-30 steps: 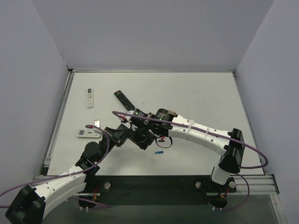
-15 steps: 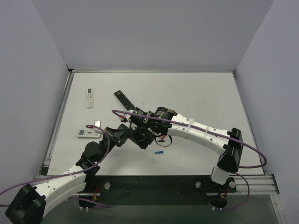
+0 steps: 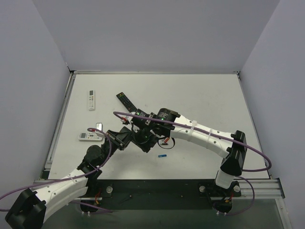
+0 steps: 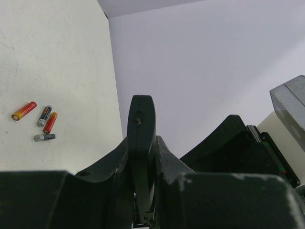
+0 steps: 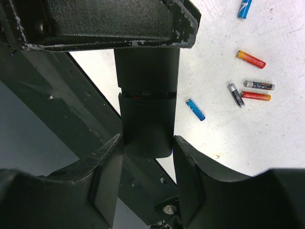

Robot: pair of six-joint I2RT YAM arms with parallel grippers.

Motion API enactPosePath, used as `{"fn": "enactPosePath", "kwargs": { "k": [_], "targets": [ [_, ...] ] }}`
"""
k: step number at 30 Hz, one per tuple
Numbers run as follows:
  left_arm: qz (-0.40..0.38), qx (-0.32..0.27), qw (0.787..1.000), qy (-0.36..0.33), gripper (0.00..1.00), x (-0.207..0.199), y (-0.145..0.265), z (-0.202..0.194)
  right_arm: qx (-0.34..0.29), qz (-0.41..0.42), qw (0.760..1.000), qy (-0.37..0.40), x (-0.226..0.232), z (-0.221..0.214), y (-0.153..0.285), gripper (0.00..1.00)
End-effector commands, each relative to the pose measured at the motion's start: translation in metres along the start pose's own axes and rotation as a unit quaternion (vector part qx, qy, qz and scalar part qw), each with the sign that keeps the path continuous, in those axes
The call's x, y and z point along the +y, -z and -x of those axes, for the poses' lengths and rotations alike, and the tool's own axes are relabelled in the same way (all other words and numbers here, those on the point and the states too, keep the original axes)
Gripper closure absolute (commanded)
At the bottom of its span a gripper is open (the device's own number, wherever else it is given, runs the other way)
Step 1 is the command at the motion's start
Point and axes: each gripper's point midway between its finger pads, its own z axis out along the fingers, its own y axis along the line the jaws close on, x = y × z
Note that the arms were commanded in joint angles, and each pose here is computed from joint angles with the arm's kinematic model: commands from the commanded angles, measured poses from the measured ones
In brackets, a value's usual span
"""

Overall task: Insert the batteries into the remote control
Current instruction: Load the battery cover into the remote control.

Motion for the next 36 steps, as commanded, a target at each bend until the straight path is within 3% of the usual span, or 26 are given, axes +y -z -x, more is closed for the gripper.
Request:
{"fn": "enactPosePath", "kwargs": {
  "k": [1,21,36],
  "targets": [
    [-0.044,0.0,0.999,0.028,1.0,-0.024,0.004,0.0,0.011,-0.002,1.0,0.009,0.0,0.002,0.001,0.6],
    [-0.032,-0.001,0.999,0.032,1.0,-0.019,0.005,0.0,-0.01,-0.002,1.0,0.017,0.004,0.011,0.016,0.42],
    [-0.029,0.004,0.999,0.03,1.0,-0.018,0.004,-0.001,-0.076,0.027,0.995,0.056,0.011,0.027,0.056,0.22]
  ]
}}
